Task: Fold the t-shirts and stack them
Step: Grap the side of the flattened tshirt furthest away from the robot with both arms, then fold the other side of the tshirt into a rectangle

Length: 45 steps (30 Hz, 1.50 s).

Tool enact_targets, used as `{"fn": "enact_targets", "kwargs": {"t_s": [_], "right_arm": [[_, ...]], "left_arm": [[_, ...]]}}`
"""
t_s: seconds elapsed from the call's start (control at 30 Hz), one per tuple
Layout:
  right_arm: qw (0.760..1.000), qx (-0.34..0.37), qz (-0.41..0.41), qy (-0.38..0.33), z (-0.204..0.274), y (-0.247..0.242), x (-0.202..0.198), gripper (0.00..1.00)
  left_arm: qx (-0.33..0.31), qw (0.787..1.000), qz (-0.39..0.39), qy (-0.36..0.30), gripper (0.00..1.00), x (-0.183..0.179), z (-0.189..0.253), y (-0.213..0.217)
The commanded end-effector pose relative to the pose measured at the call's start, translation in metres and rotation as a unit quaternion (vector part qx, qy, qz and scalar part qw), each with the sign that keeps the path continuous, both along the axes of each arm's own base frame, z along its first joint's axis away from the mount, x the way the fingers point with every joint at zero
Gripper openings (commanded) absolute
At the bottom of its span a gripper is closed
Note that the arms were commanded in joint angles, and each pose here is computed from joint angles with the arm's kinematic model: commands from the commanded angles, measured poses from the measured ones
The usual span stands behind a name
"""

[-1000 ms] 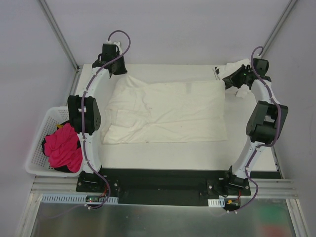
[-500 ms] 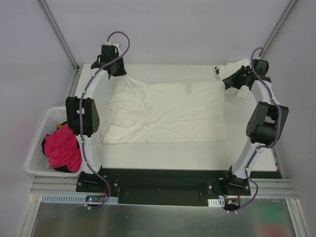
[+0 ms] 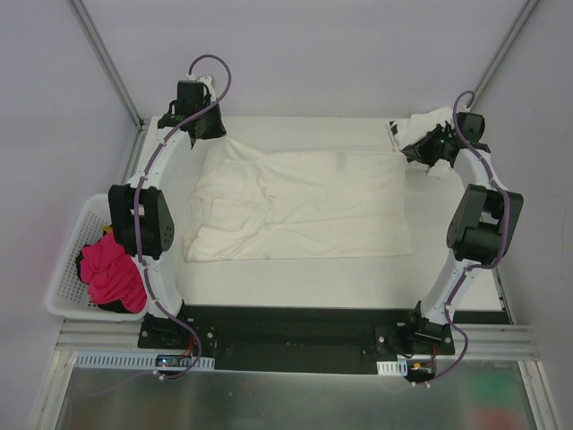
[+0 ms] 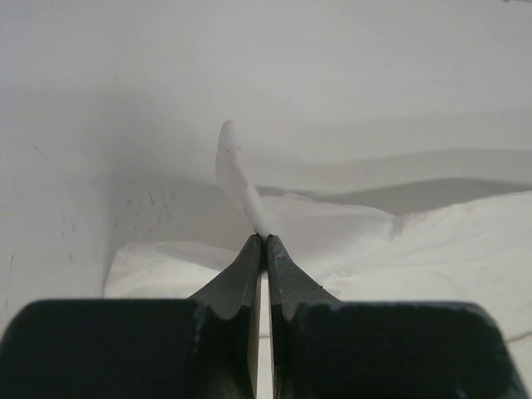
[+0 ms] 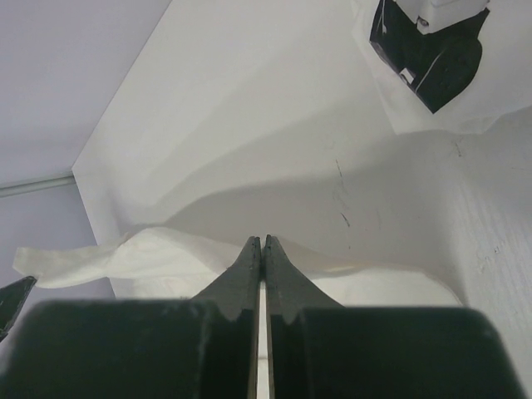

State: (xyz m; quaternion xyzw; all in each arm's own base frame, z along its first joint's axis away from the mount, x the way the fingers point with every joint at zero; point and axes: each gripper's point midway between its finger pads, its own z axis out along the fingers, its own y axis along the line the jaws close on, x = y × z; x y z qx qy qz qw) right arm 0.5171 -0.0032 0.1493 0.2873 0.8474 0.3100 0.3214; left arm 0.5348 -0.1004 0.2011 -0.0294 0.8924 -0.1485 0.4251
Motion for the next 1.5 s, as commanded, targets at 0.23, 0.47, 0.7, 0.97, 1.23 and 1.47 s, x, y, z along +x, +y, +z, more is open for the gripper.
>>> {"fn": "enact_targets", "kwargs": {"t_s": [0.23, 0.47, 0.7, 0.97, 1.23, 1.47], "right_arm": [[0.998, -0.005, -0.008, -0.055, 0.044, -0.006, -0.009, 0.01], [0.998, -0.005, -0.014, -0.057, 0.046, -0.01, -0.013, 0.01], [0.999, -0.002, -0.015, -0.052, 0.041, -0.009, -0.019, 0.01], [0.998, 0.004, -0.016, -0.059, 0.046, -0.008, -0.024, 0.01], [0.998, 0.008, -0.022, -0.064, 0.049, -0.01, -0.03, 0.01], [0.998, 0.014, -0.021, -0.057, 0.043, -0.008, -0.038, 0.01]], "left_arm": [[0.002, 1.0, -0.007, -0.009, 0.0, -0.03, 0.019, -0.001], [0.002, 1.0, -0.01, -0.005, 0.0, -0.039, 0.017, -0.001], [-0.001, 1.0, -0.009, -0.002, 0.0, -0.049, 0.021, -0.002], [-0.006, 1.0, -0.015, 0.007, 0.0, -0.068, 0.018, -0.008], [-0.006, 1.0, -0.019, 0.015, 0.0, -0.079, 0.012, -0.011], [-0.007, 1.0, -0.016, 0.026, 0.0, -0.09, 0.005, -0.01]]}}
